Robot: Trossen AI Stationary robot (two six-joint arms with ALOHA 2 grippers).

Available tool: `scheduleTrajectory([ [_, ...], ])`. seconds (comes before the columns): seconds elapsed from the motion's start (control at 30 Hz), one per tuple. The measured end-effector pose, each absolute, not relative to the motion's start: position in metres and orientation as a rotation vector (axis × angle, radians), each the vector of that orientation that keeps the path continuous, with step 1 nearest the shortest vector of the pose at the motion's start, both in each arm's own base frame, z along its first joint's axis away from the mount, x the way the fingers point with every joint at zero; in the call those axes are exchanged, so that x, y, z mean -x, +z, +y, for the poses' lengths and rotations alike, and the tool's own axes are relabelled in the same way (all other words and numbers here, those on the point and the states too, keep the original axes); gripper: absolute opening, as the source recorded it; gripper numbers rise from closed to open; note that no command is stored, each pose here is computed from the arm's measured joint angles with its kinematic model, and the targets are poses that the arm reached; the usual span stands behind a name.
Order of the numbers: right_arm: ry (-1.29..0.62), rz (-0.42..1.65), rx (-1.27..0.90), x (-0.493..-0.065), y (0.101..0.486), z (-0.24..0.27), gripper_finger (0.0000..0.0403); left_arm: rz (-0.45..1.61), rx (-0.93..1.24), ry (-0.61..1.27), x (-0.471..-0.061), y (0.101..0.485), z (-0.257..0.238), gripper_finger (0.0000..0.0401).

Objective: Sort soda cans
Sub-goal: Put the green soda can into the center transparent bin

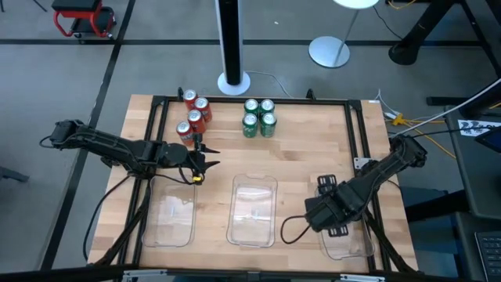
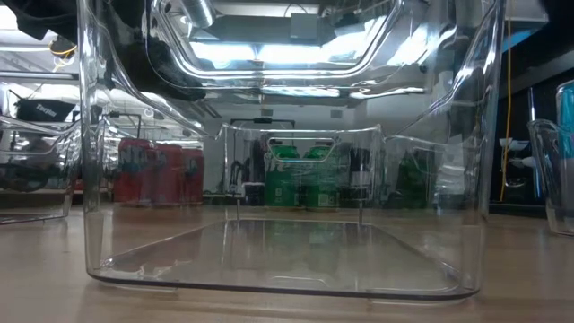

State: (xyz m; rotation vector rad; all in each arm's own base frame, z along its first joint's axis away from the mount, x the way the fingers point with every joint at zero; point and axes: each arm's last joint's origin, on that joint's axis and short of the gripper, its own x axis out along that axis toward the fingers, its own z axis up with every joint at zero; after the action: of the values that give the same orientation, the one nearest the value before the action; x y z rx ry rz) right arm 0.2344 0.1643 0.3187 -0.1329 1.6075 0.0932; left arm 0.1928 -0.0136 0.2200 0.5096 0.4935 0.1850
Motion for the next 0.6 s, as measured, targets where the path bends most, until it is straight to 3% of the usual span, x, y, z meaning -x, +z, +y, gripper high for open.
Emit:
scheduleTrajectory([
  [0.27,-0.023,1.435,0.392,-0.258,0.333,0.130,0.0321,0.494,-0.510,0.185,-0.193,0.220,-0.014,0.0153],
  [0.6,-0.212,1.426,0.685,-0.283,0.337,0.063,0.0321,0.497,-0.507,0.185,-0.193,0.220,-0.014,0.0153],
])
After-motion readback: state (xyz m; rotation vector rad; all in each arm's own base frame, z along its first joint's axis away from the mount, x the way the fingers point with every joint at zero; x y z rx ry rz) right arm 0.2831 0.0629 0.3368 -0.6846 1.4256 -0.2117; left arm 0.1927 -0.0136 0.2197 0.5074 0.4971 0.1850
